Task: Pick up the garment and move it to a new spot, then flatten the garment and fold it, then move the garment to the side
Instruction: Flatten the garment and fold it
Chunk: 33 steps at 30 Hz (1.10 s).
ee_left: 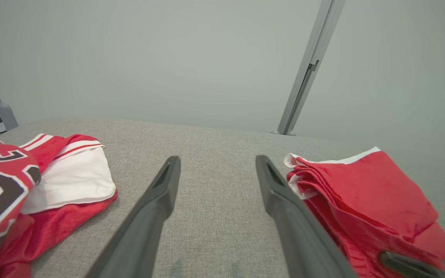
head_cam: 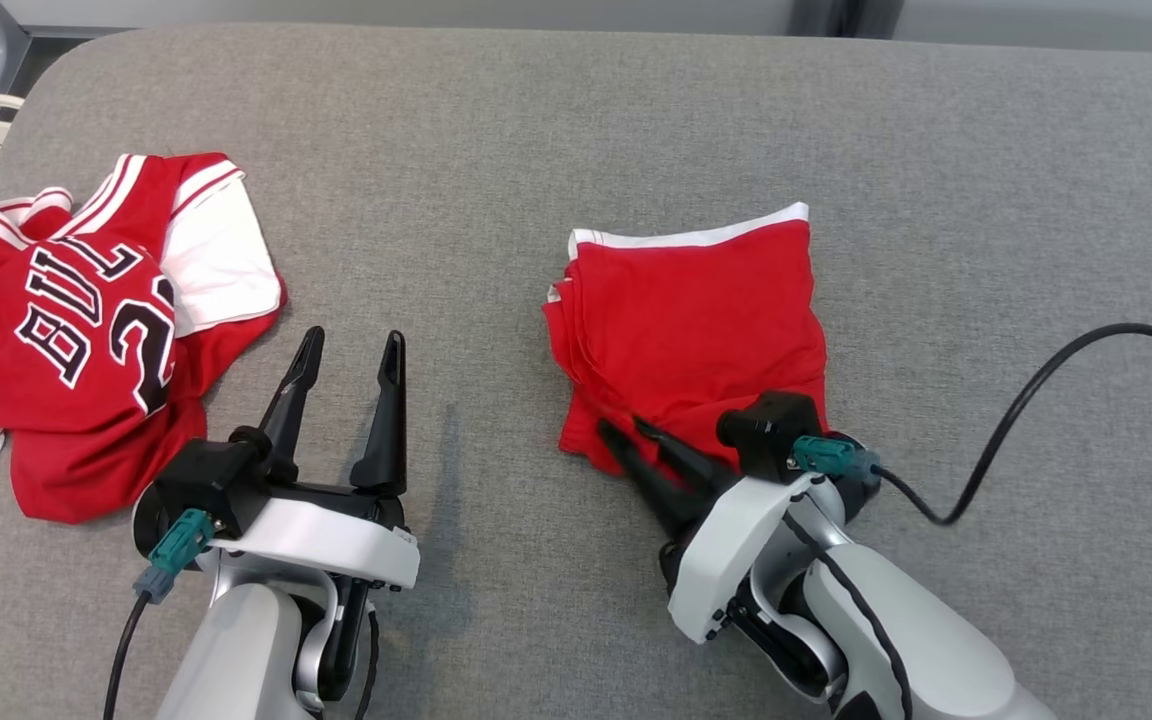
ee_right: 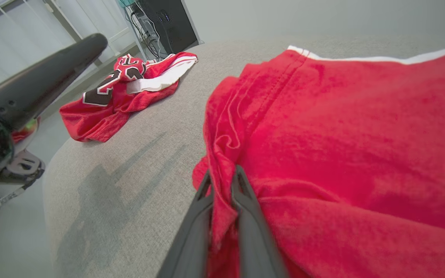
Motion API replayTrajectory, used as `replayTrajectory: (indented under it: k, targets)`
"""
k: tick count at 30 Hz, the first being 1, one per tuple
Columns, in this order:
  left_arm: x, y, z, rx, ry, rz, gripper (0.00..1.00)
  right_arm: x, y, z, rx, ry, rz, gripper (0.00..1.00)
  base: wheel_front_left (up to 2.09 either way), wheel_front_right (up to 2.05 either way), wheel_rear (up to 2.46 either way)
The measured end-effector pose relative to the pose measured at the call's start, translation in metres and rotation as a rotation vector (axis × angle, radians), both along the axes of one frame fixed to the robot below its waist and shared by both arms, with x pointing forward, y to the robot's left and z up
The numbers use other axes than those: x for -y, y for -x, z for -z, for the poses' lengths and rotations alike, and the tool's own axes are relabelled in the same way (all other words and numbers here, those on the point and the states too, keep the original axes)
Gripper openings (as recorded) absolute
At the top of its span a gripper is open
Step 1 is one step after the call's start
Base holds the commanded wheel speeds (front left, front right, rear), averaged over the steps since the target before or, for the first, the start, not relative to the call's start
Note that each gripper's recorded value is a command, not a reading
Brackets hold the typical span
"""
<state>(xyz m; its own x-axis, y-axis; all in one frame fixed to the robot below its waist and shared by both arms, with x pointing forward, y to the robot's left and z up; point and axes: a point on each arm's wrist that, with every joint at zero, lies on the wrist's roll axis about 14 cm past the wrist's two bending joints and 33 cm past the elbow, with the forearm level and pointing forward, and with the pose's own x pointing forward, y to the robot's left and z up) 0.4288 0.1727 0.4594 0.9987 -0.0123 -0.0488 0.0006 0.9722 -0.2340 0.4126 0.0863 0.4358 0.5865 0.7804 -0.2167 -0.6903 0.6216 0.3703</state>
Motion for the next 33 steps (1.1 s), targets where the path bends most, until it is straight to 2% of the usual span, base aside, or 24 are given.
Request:
replayTrajectory:
  k: [7,10,14,18,23,28,33]
  targets:
    - [0.006,-0.002,-0.005,0.016,0.001,0.015,1.00,0.006,-0.010,-0.035,0.144,-0.100,0.059,1.00,0.00,0.00,0.00]
    - [0.008,-0.001,-0.008,0.023,0.000,0.022,1.00,0.029,-0.021,-0.055,0.214,-0.148,0.148,1.00,0.00,0.00,0.00]
    - [0.009,0.001,-0.012,0.031,-0.013,0.030,1.00,0.082,-0.039,-0.071,0.288,-0.158,0.321,1.00,0.00,0.00,0.00]
    - [0.006,0.001,-0.016,0.042,-0.027,0.025,1.00,0.142,-0.047,-0.080,0.341,-0.137,0.505,1.00,0.00,0.00,0.00]
    - [0.002,0.002,-0.020,0.052,-0.043,0.021,1.00,0.204,-0.041,-0.080,0.364,-0.079,0.681,1.00,0.00,0.00,0.00]
    - [-0.001,0.007,-0.020,0.047,-0.055,0.017,1.00,0.243,-0.028,-0.076,0.353,-0.022,0.789,1.00,0.00,0.00,0.00]
    - [-0.001,0.012,-0.021,0.041,-0.060,0.020,1.00,0.256,-0.019,-0.075,0.342,0.006,0.822,1.00,0.00,0.00,0.00]
